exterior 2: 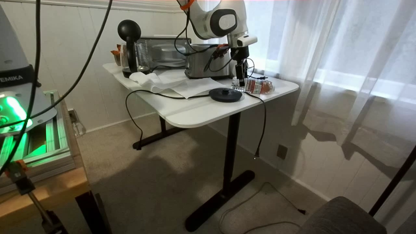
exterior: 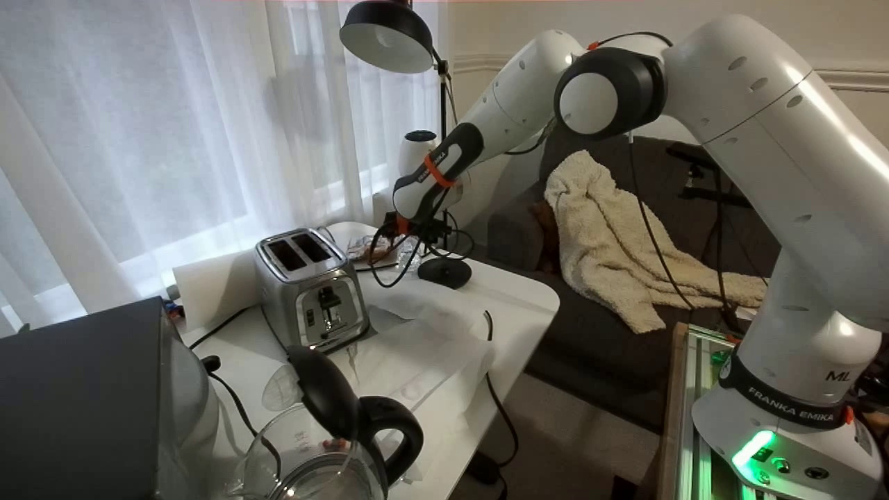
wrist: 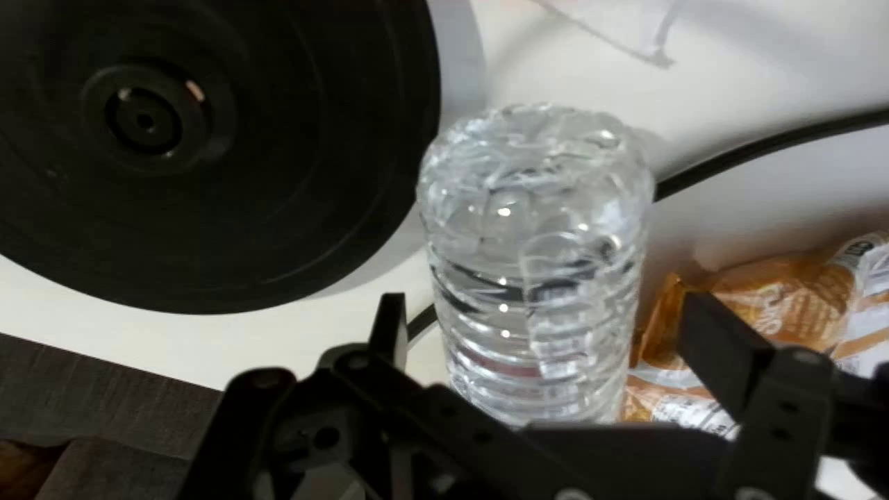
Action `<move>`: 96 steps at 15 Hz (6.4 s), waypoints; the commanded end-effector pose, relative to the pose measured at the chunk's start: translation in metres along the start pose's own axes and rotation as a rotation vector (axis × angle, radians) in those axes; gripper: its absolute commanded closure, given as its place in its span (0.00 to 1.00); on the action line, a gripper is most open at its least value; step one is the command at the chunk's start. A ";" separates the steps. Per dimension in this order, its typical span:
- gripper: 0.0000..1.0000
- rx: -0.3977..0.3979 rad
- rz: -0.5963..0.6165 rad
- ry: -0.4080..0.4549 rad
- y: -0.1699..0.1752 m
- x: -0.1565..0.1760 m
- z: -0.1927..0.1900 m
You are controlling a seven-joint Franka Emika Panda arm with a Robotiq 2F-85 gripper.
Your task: Pick up the water bottle and place it on the left side of the toaster on the table
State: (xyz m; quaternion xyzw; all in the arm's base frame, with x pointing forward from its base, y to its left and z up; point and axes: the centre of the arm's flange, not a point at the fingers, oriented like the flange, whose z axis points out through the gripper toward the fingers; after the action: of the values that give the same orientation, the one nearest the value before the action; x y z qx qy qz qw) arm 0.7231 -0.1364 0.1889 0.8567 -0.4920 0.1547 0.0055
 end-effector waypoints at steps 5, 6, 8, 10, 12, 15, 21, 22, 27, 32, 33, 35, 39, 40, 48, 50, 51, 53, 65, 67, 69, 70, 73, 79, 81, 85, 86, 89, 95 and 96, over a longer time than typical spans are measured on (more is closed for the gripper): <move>0.25 -0.010 -0.026 -0.038 0.008 -0.002 0.018; 0.26 -0.010 -0.026 -0.039 0.008 -0.002 0.019; 0.40 0.004 -0.029 -0.028 0.004 -0.002 0.012; 0.55 0.009 -0.028 -0.017 0.000 -0.003 0.004; 0.64 0.007 -0.024 -0.008 0.000 -0.002 -0.006; 0.74 -0.002 -0.021 0.015 -0.001 -0.005 -0.022; 0.77 0.023 -0.070 0.088 -0.003 -0.030 -0.072; 0.77 0.041 -0.090 0.106 -0.006 -0.036 -0.083; 0.77 0.166 -0.248 0.266 -0.025 -0.070 -0.153; 0.77 0.307 -0.435 0.440 -0.057 -0.100 -0.228; 0.77 0.335 -0.473 0.462 -0.064 -0.108 -0.243; 0.77 0.391 -0.547 0.490 -0.080 -0.127 -0.270; 0.77 0.513 -0.698 0.469 -0.104 -0.179 -0.305; 0.77 0.542 -0.736 0.454 -0.107 -0.195 -0.311; 0.52 0.621 -0.912 0.301 -0.113 -0.314 -0.307; 0.52 0.624 -0.922 0.294 -0.108 -0.317 -0.309; 0.52 0.621 -0.920 0.298 -0.107 -0.313 -0.309; 0.52 0.616 -0.917 0.303 -0.106 -0.306 -0.308; 0.77 0.459 -1.167 0.181 -0.178 -0.282 -0.269; 0.77 0.445 -1.206 0.173 -0.194 -0.265 -0.262; 0.77 0.445 -1.227 0.162 -0.210 -0.257 -0.253; 0.77 0.451 -1.232 0.153 -0.217 -0.256 -0.248; 0.77 0.480 -1.243 0.155 -0.239 -0.263 -0.234; 0.77 0.476 -1.183 0.151 -0.265 -0.289 -0.195; 0.77 0.457 -1.178 0.140 -0.269 -0.299 -0.181; 0.77 0.409 -1.169 0.109 -0.274 -0.315 -0.162; 0.77 0.401 -1.166 0.103 -0.276 -0.319 -0.159; 0.77 0.366 -1.150 0.079 -0.279 -0.327 -0.153; 0.54 0.324 -1.119 0.040 -0.282 -0.332 -0.141; 0.37 0.320 -1.118 0.038 -0.282 -0.332 -0.140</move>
State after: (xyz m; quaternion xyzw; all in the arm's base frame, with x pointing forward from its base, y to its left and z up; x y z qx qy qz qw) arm 0.7507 0.3001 0.2653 0.9742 0.0771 0.2093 -0.0351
